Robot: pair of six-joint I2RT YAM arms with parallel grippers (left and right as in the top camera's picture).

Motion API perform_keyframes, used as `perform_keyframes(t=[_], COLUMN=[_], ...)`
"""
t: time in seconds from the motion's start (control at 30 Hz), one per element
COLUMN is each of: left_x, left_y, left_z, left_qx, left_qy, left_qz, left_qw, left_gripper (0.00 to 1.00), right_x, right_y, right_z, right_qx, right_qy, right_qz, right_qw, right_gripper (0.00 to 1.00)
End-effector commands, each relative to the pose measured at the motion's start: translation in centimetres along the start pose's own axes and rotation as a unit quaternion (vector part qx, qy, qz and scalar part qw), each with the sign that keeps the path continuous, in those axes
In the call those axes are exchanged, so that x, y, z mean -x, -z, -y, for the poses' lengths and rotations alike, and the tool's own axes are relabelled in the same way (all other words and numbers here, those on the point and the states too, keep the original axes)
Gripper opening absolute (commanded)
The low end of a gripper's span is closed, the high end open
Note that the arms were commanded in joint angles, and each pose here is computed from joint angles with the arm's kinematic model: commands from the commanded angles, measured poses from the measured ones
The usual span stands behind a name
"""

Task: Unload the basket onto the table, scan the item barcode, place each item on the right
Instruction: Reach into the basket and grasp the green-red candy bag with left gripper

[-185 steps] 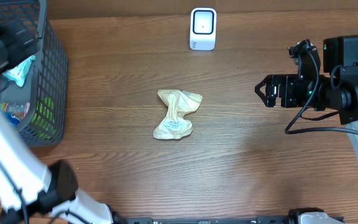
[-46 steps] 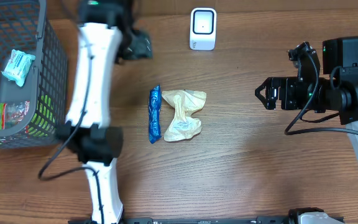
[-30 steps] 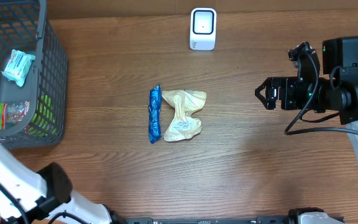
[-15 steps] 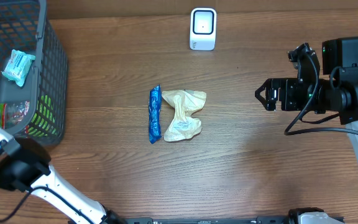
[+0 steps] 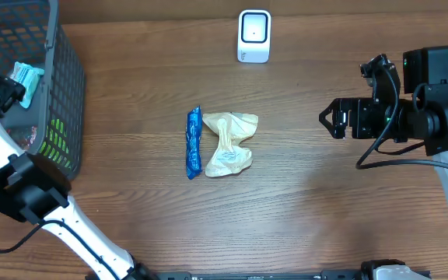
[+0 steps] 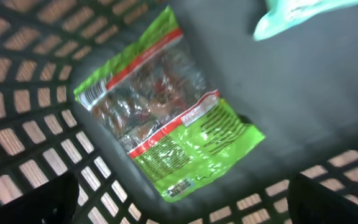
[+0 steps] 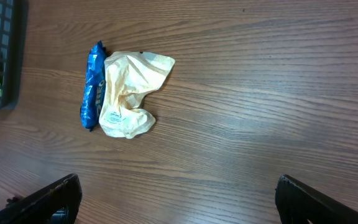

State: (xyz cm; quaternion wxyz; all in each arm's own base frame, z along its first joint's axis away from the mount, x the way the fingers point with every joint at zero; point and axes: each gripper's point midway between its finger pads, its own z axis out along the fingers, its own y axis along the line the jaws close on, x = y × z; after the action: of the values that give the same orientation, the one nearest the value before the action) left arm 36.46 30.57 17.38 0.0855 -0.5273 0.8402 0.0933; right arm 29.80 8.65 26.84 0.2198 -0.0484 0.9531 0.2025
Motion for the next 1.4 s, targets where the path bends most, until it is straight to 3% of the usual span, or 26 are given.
perform_keyframes(t=[0.0, 0.27, 0.63, 0.7, 0.73, 0.77, 0.8, 0.83, 1.13, 1.37], left_x=[-1.2, -5.2, -9.4, -10.1, -10.3, -10.4, -10.4, -10.4, -8.9, -2.9], left_y=[-3.7, -10.9, -17.1, -17.8, -17.9, -18.0, -18.0, -17.9, -15.5, -4.8], left_z=[-1.0, -0.8, -1.6, -1.9, -2.0, -2.0, -2.0, -2.0, -0.2, 1.5], left_qx=[0.045, 0.063, 0.080, 0.084, 0.085, 0.085, 0.085, 0.085, 0.038, -0.026], left_qy=[0.006, -0.004, -0.004, -0.005, -0.006, -0.006, -0.006, -0.006, 0.002, -0.023], left_qz=[-0.034, -0.098, -0.132, -0.138, -0.140, -0.140, -0.140, -0.139, -0.138, -0.028], left_qw=[0.998, 0.993, 0.988, 0.987, 0.987, 0.986, 0.986, 0.987, 0.990, 0.999], left_gripper=[0.98, 0.98, 0.96, 0.86, 0.70, 0.50, 0.22, 0.04, 0.04, 0.04], right_x=[0.6, 0.5, 0.4, 0.4, 0.4, 0.4, 0.4, 0.4, 0.4, 0.6], right_y=[1.0, 1.0, 1.0, 1.0, 1.0, 1.0, 1.0, 1.0, 1.0, 1.0], right_z=[-0.5, -0.5, -0.5, -0.5, -0.5, -0.5, -0.5, -0.5, -0.5, -0.5], right_qx=[0.005, 0.005, 0.005, 0.005, 0.005, 0.004, 0.004, 0.004, 0.004, 0.005], right_qy=[0.008, 0.007, 0.006, 0.006, 0.006, 0.006, 0.006, 0.006, 0.006, 0.007], right_qz=[0.018, 0.017, 0.015, 0.015, 0.015, 0.015, 0.015, 0.015, 0.015, 0.017], right_qw=[1.000, 1.000, 1.000, 1.000, 1.000, 1.000, 1.000, 1.000, 1.000, 1.000], right_gripper=[1.00, 1.00, 1.00, 1.00, 1.00, 1.00, 1.00, 1.00, 1.00, 1.00])
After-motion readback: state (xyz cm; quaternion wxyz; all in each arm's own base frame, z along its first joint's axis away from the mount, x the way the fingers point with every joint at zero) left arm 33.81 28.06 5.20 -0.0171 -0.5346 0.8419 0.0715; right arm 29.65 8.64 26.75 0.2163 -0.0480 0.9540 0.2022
